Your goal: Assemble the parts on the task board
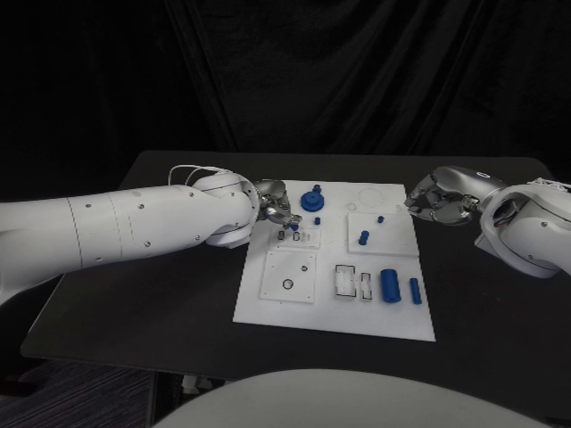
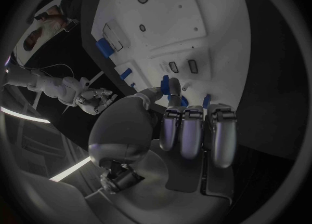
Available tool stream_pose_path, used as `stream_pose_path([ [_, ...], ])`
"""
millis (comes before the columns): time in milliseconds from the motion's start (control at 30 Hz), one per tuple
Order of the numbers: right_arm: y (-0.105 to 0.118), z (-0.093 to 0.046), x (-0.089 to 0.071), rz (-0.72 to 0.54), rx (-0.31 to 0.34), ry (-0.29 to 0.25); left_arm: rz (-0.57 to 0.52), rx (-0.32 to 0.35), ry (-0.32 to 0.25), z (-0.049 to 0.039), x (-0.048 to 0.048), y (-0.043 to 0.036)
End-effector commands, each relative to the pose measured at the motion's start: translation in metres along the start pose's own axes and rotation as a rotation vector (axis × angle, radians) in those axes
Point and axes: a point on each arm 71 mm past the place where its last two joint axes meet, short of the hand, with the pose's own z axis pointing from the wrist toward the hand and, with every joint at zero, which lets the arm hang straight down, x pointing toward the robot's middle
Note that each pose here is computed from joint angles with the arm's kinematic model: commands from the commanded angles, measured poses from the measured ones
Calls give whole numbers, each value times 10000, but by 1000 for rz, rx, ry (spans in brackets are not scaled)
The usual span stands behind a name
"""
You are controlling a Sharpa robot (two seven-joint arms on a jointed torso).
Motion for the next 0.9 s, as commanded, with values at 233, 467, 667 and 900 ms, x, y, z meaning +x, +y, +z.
stream_pose_path([
  [233, -24, -22, -3, 3, 20, -12, -28, 116, -219, -18, 114, 64],
  [467, -30, -26, -3, 4, 23, -11, -9, 118, -253, -14, 236, 137],
  [667, -24, -23, 0, 5, 21, -8, -10, 124, -260, 1, 329, 138],
  [900, -33, -33, 1, 5, 24, -6, -10, 122, -245, 7, 395, 140],
])
